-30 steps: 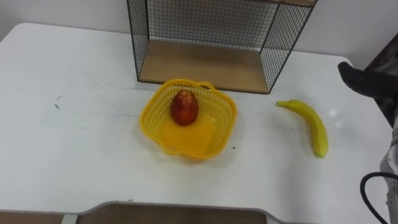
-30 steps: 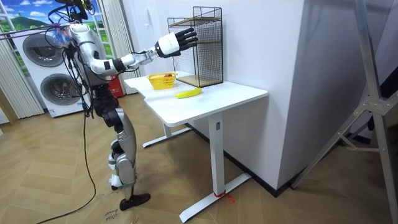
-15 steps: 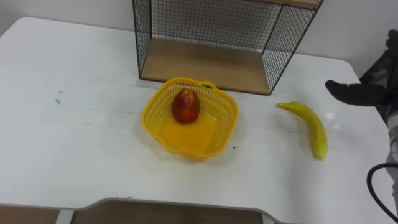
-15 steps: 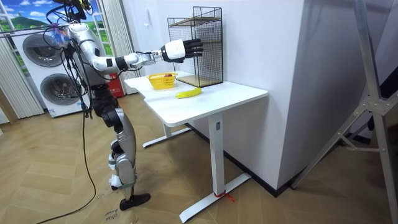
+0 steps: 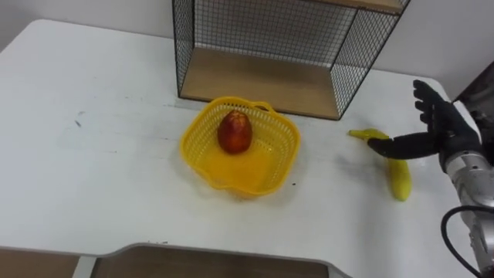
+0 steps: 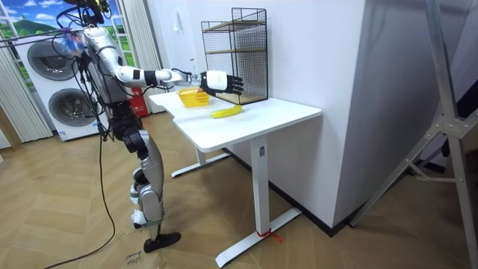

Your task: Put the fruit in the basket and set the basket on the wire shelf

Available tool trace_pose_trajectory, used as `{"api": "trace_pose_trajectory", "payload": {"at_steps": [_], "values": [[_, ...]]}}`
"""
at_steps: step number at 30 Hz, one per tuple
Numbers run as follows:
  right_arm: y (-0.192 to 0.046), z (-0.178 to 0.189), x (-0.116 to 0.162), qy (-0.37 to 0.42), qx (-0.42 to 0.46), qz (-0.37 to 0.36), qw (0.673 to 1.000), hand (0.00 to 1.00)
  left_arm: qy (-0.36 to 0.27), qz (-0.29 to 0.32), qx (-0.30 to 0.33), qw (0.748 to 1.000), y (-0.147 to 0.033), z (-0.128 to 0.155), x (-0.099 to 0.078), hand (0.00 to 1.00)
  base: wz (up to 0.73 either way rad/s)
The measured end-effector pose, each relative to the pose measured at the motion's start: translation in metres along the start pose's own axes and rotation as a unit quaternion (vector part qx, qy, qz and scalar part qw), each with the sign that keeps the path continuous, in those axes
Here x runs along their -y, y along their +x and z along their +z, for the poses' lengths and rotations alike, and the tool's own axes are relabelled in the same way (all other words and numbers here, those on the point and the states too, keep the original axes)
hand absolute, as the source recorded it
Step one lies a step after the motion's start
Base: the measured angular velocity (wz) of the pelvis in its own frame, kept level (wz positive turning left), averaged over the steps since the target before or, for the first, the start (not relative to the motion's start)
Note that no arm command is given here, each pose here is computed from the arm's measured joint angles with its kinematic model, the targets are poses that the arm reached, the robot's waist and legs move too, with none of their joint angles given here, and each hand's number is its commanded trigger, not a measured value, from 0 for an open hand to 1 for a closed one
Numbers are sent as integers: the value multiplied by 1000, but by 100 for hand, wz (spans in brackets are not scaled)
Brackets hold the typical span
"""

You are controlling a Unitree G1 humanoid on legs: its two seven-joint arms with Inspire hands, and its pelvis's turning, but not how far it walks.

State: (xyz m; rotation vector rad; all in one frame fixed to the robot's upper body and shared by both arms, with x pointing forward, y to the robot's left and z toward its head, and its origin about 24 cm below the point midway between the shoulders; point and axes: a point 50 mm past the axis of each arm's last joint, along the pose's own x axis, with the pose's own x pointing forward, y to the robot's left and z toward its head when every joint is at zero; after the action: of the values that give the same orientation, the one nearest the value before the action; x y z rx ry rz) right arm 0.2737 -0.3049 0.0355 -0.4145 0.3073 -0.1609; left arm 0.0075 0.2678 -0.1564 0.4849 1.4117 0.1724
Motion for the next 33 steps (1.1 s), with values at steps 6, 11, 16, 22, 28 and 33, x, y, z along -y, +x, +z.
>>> {"api": "trace_pose_trajectory", "payload": {"at_steps": [6, 11, 16, 22, 28, 33], "values": [[3, -7, 1, 5, -22, 26, 999, 0, -16, -4, -15, 1000, 0, -4, -3, 0, 5], [2, -16, -2, 0, -45, 57, 997, 0, -20, -11, -12, 1000, 0, -3, -4, 0, 2], [0, -30, -4, -5, -84, 73, 994, 0, -19, -13, -20, 1000, 0, -5, -3, 0, 0], [-1, -37, -3, -28, -105, 84, 991, 0, -19, -25, -24, 999, 0, -6, -2, 0, 0], [-3, -41, 0, -57, -123, 103, 985, 0, -19, -32, -20, 999, 0, -4, -3, 0, 0], [-4, -50, 1, -64, -143, 107, 982, 0, -19, -31, -19, 999, 1, -3, -4, 0, 4]]}}
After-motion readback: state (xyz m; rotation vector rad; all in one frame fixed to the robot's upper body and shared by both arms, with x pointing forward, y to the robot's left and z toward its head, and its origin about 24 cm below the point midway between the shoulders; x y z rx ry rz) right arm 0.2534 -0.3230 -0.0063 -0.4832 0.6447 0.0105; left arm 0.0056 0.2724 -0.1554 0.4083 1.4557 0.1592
